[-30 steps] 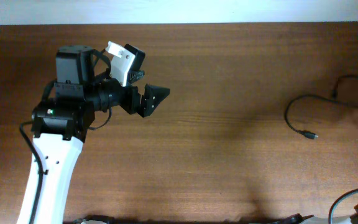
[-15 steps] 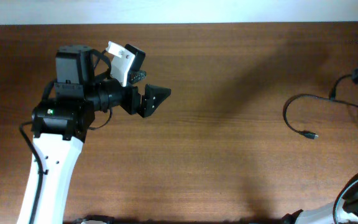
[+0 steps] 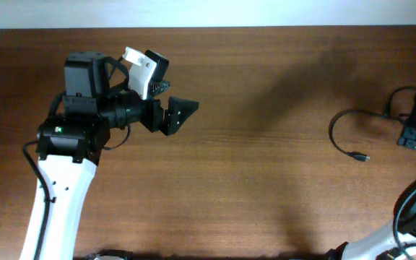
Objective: Untangle cables
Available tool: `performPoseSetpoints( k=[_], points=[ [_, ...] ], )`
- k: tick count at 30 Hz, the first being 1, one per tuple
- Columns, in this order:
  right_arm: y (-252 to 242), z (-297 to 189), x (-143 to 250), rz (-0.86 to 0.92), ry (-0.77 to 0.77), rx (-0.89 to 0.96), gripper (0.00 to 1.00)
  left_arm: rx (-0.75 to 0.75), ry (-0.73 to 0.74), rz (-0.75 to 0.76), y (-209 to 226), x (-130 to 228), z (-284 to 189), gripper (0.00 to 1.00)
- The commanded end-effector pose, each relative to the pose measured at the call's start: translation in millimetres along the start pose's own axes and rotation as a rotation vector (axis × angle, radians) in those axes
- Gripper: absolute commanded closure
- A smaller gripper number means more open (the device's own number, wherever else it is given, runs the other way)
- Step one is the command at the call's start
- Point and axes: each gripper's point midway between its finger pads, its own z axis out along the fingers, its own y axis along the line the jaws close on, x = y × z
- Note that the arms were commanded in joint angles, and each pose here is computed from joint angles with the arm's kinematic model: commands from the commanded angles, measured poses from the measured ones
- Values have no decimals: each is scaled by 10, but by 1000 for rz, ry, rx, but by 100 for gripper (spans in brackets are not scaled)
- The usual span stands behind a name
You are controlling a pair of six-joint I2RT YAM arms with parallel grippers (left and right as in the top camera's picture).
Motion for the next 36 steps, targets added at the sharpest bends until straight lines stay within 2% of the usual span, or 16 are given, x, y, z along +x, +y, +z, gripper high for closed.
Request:
performPoseSetpoints(
  k=[1,3,4,8,9,10,12,16,19,22,29,30,31,32,34,36],
  points=[
    [-174,407,75,12,3,73,23,14,-9,2,-42,-30,-15,1],
    [-59,474,47,-9,-14,26,48,15,-6,-8,-44,-21,-15,1],
    [35,477,1,-8,-25,-12,96,15,-6,-7,-43,-22,-15,1],
    [258,478,-141,-137,-22,-113,95,15,-4,-10,-45,-16,-15,1],
    [240,487,-196,-129,-13,-113,68,16,-1,-13,-46,-8,-15,1],
    [236,492,-203,-142,12,-120,34,16,1,-15,-46,-2,-15,1],
    [310,468,-25,-144,122,-169,31,16,2,-15,-43,0,-11,1],
    [636,346,357,-269,183,-305,24,16,3,-17,-42,4,-10,1],
    [639,314,560,-300,201,-298,25,15,4,-18,-37,5,-8,1],
    [138,368,613,-146,255,-73,30,-32,12,-19,51,20,0,1],
    [-74,362,-8,-80,108,9,34,-30,26,-33,55,58,9,1],
    [-132,381,-171,-46,96,21,42,-31,26,-32,56,56,9,1],
    [-153,396,-322,-27,98,13,77,-30,27,-33,58,58,12,1],
    [-113,401,-389,-43,113,-19,96,-30,28,-34,64,62,19,1],
    [75,377,-419,-53,176,-125,96,-28,40,-56,102,89,63,1],
    [564,191,-374,-81,255,-360,96,-21,70,-106,144,164,124,1]
  ],
)
